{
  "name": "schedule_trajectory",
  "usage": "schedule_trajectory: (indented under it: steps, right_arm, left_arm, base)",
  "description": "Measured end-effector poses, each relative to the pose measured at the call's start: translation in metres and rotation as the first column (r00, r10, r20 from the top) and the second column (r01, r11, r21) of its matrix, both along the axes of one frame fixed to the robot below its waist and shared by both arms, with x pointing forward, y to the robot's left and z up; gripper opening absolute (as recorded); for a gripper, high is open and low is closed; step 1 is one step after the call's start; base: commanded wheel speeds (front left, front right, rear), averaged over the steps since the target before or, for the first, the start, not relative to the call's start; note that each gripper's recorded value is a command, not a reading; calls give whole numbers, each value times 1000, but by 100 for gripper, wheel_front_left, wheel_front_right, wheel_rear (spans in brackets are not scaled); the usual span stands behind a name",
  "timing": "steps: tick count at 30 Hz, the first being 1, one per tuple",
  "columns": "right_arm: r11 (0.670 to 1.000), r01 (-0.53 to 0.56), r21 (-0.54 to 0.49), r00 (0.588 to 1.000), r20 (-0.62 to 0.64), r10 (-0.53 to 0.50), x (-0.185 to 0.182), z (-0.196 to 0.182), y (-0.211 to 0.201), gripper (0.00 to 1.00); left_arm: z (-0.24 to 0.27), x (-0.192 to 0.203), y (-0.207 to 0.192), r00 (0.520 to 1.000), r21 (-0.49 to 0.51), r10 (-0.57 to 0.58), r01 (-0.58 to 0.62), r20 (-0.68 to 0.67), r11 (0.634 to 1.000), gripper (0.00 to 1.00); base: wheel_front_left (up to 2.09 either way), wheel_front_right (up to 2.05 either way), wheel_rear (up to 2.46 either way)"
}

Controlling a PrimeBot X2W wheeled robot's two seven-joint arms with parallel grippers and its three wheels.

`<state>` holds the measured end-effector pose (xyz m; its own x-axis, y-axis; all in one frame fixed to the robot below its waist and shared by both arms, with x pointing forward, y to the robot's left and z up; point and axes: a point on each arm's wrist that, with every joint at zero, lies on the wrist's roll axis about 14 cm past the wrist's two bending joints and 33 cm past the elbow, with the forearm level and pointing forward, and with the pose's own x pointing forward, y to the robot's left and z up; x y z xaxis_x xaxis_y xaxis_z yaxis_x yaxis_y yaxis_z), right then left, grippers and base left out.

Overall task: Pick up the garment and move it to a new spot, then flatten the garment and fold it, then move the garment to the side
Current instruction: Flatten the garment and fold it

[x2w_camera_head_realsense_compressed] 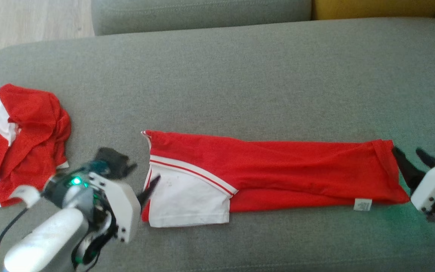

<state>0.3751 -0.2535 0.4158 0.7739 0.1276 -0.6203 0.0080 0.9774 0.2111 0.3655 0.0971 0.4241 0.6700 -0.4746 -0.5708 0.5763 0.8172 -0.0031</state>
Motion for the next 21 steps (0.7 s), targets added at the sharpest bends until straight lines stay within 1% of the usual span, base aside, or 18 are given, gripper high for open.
schedule_trajectory:
  steps: [2,3,5,7,10,13,14,16,17,19,21]
  right_arm:
    - [1000,15,24,995,102,-17,10,19,6,100]
    - [999,17,32,987,159,-22,14,30,10,100]
    - [998,23,63,964,264,-39,22,52,19,100]
    - [996,23,87,930,364,-53,26,72,27,100]
    - [997,25,73,873,485,-57,27,96,32,100]
    - [999,36,31,815,577,-47,24,109,33,100]
    - [999,39,22,800,599,-44,23,111,34,100]
    - [998,43,-41,769,640,-7,18,113,35,100]
    - [996,50,-72,754,657,10,16,113,35,100]
    - [993,59,-104,737,676,27,12,109,37,100]
    - [991,58,-120,728,684,40,10,104,43,100]
  left_arm:
    - [15,13,3,995,-58,73,-69,75,996,100]
    - [27,22,5,985,-104,123,-111,120,988,100]
    - [55,40,8,952,-217,227,-182,206,959,100]
    - [83,53,13,900,-346,340,-238,272,907,100]
    - [109,60,27,818,-505,482,-286,314,814,100]
    - [114,58,42,762,-583,579,-338,292,739,100]
    - [114,57,45,750,-595,597,-350,285,724,100]
    - [118,54,53,716,-614,634,-368,291,698,100]
    - [124,52,56,701,-622,642,-360,312,695,100]
    - [130,47,57,676,-624,647,-345,352,701,100]
    - [123,38,54,677,-614,641,-344,362,710,100]
  base:
    - [0,0,0]
    - [0,0,0]
    - [0,0,0]
    - [0,0,0]
    - [0,0,0]
    - [0,0,0]
    - [0,0,0]
    - [0,0,0]
    - [0,0,0]
    - [0,0,0]
    - [0,0,0]
